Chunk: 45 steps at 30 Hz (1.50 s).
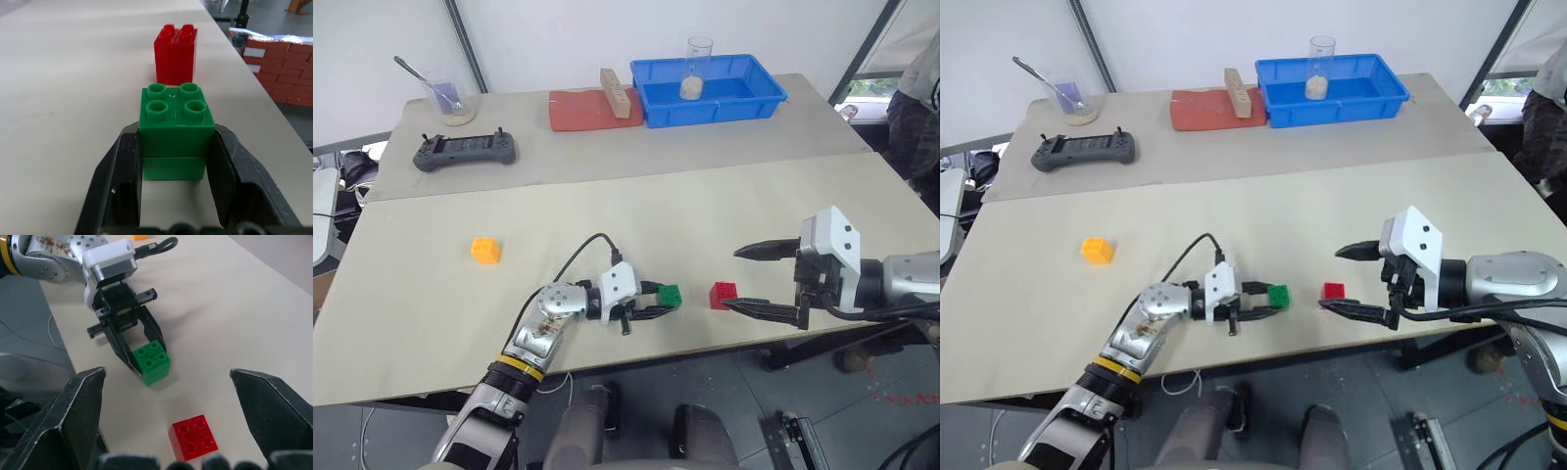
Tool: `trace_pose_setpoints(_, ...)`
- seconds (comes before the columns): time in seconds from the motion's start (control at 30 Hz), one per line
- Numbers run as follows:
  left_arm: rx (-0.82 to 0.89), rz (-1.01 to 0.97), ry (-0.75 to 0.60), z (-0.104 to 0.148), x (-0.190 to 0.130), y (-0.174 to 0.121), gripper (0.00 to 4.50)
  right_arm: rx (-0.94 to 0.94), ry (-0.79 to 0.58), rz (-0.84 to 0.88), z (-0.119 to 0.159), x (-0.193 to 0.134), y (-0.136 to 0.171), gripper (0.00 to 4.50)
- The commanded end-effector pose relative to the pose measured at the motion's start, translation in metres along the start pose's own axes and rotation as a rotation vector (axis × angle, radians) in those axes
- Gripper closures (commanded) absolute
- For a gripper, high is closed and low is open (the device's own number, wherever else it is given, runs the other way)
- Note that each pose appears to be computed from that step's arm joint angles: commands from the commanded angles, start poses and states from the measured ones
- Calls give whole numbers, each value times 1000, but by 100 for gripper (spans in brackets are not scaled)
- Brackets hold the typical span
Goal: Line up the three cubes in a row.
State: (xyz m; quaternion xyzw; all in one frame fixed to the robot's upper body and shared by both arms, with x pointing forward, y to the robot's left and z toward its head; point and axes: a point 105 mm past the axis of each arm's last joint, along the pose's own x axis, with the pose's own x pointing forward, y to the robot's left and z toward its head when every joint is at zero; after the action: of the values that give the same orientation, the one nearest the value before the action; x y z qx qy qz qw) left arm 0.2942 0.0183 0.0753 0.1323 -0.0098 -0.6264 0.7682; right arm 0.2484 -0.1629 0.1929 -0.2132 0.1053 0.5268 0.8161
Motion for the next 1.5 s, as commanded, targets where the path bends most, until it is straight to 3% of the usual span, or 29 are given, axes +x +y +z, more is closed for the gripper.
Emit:
trace_pose_setpoints(0.03, 38, 7, -23, 9, 3, 3, 319, -48, -29, -13, 9, -2, -1, 0)
trace_pose_setpoints(0.07, 38, 7, -22, 8, 3, 3, 319, -47, -30, -12, 9, -2, -1, 0)
trace_pose_setpoints(0.13, 39, 12, -17, 7, 2, 4, 213, -47, -31, -15, 9, -1, -2, 0)
trace_pose_setpoints(0.17, 38, 13, -16, 6, 1, 5, 189, -46, -32, -15, 9, -1, -2, 0)
trace_pose_setpoints(0.3, 39, 16, -11, 5, -2, 5, 4, -45, -35, -15, 8, 0, -3, 0)
trace_pose_setpoints(0.47, 34, 59, 9, 6, -27, 12, 4, -48, -41, -14, 10, 2, -7, 0)
trace_pose_setpoints(0.67, 32, 310, 62, 14, -83, 33, 4, -63, -94, 11, 23, 11, -8, 0)
trace_pose_setpoints(0.83, -20, 712, 54, 19, -135, 41, 4, -58, -186, 41, 45, 29, -8, 0)
trace_pose_setpoints(1.07, -108, 1308, 104, -4, -217, 41, 4, -59, -284, 101, 78, 50, -6, 0)
trace_pose_setpoints(1.27, -156, 1475, 115, -20, -239, 44, 4, -87, -318, 129, 96, 56, -7, 0)
trace_pose_setpoints(1.5, -159, 1532, 112, -19, -244, 66, 4, -109, -342, 144, 111, 59, -6, 0)
